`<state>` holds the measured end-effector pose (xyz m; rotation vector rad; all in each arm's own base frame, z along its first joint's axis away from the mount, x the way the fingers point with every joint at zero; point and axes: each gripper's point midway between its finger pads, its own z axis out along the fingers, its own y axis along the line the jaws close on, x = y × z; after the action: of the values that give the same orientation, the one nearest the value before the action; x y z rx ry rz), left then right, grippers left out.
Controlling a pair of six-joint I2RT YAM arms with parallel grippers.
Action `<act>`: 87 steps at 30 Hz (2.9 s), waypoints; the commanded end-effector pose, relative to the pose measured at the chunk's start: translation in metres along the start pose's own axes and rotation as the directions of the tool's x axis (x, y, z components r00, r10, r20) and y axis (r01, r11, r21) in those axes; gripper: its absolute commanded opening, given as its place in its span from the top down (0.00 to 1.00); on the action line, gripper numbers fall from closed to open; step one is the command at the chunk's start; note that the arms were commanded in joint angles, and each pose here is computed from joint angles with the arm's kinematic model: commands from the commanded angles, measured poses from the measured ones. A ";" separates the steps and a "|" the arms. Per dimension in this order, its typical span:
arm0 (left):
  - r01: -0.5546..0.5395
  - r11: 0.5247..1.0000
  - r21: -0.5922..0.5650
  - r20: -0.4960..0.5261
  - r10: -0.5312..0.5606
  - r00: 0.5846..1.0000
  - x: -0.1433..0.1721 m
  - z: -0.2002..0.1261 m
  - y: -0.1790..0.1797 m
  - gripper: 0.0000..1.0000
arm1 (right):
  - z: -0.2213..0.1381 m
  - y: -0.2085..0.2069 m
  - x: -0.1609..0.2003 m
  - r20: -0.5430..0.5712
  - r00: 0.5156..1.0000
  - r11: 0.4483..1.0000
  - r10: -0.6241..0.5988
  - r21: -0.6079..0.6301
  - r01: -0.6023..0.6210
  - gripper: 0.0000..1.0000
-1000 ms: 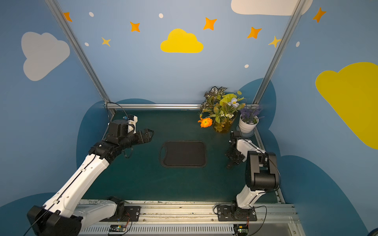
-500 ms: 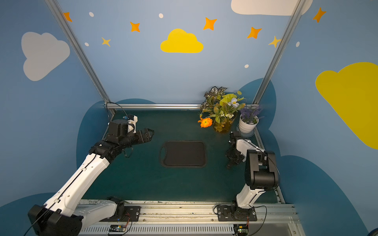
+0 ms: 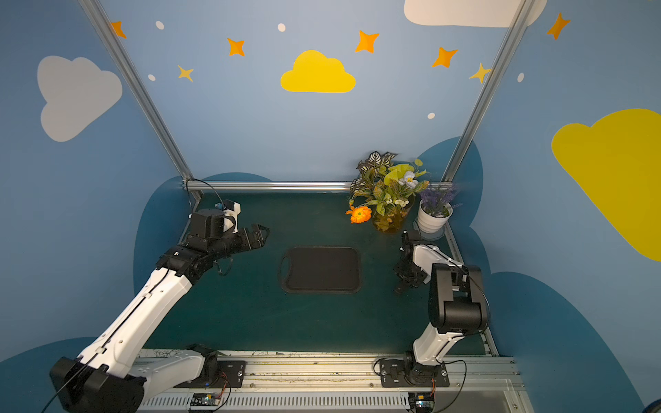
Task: Align the knife with the edge of the cutting board
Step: Pick up the knife at the center of the board, then place the knife at the edge of the cutting board.
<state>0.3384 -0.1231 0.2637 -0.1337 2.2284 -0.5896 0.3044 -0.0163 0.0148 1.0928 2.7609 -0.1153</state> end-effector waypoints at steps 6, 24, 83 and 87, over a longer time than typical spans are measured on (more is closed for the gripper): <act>0.005 1.000 0.009 -0.018 -0.005 1.000 0.003 0.006 0.002 0.00 | -0.009 -0.012 0.013 0.022 0.996 0.995 -0.087 0.046 0.086 0.98; 0.010 1.000 -0.005 -0.042 -0.010 0.999 0.007 0.014 0.006 0.00 | -0.039 -0.003 0.043 0.069 0.966 0.968 -0.251 -0.008 0.252 1.00; -0.198 0.975 -0.100 -0.343 0.153 0.927 0.067 0.072 0.007 0.00 | -0.102 0.118 0.179 0.279 0.694 0.698 -0.664 -0.103 0.709 1.00; -0.207 0.971 -0.120 -0.322 0.159 0.933 0.062 0.068 0.010 0.00 | -0.099 0.127 0.188 0.278 0.678 0.683 -0.680 -0.095 0.724 1.00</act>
<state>0.3492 -0.1630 0.1684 0.0877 2.5722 -0.3989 0.2356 0.2095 0.0682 -0.1206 2.7764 -0.0375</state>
